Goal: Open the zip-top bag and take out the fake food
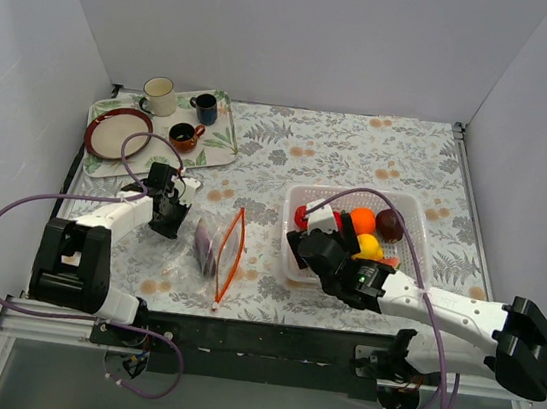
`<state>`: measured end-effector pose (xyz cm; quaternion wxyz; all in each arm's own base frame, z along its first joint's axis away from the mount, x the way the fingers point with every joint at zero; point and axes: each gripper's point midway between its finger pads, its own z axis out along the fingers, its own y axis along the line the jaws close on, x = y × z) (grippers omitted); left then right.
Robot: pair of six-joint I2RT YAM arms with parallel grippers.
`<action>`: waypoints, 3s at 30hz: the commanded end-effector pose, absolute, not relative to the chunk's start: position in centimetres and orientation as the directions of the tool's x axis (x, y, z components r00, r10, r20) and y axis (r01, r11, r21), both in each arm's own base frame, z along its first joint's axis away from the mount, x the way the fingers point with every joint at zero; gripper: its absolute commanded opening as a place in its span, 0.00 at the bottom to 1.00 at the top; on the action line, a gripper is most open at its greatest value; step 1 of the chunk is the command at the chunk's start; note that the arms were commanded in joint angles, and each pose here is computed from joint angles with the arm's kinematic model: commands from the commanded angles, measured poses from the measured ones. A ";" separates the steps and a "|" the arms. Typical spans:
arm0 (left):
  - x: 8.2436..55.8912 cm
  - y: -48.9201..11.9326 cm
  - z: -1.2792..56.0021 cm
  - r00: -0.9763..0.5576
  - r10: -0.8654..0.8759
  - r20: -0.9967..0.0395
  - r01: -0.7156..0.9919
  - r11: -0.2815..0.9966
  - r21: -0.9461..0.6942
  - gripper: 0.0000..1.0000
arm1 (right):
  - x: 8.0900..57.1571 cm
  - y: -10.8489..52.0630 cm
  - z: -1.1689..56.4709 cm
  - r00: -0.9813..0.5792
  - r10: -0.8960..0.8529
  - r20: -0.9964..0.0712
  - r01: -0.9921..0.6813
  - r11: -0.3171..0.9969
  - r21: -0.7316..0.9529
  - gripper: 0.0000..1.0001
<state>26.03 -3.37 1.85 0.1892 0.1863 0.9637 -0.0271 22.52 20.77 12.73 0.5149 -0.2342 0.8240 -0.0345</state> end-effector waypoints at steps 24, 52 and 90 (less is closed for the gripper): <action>25.4 -3.2 1.1 -0.861 0.360 -0.359 0.376 0.926 0.026 0.00 | 19.7 42.7 11.3 -0.164 -0.441 -0.882 -0.770 0.616 -0.165 0.62; 25.2 -3.1 1.1 -0.865 0.358 -0.351 0.373 0.927 0.024 0.00 | 13.8 48.7 8.6 -0.141 -0.435 -0.889 -0.920 0.390 -0.045 0.87; 23.5 -3.4 0.5 -0.873 0.348 -0.342 0.373 0.928 -0.010 0.00 | 14.9 56.7 7.1 -0.111 -0.456 -0.883 -0.928 0.365 -0.071 0.99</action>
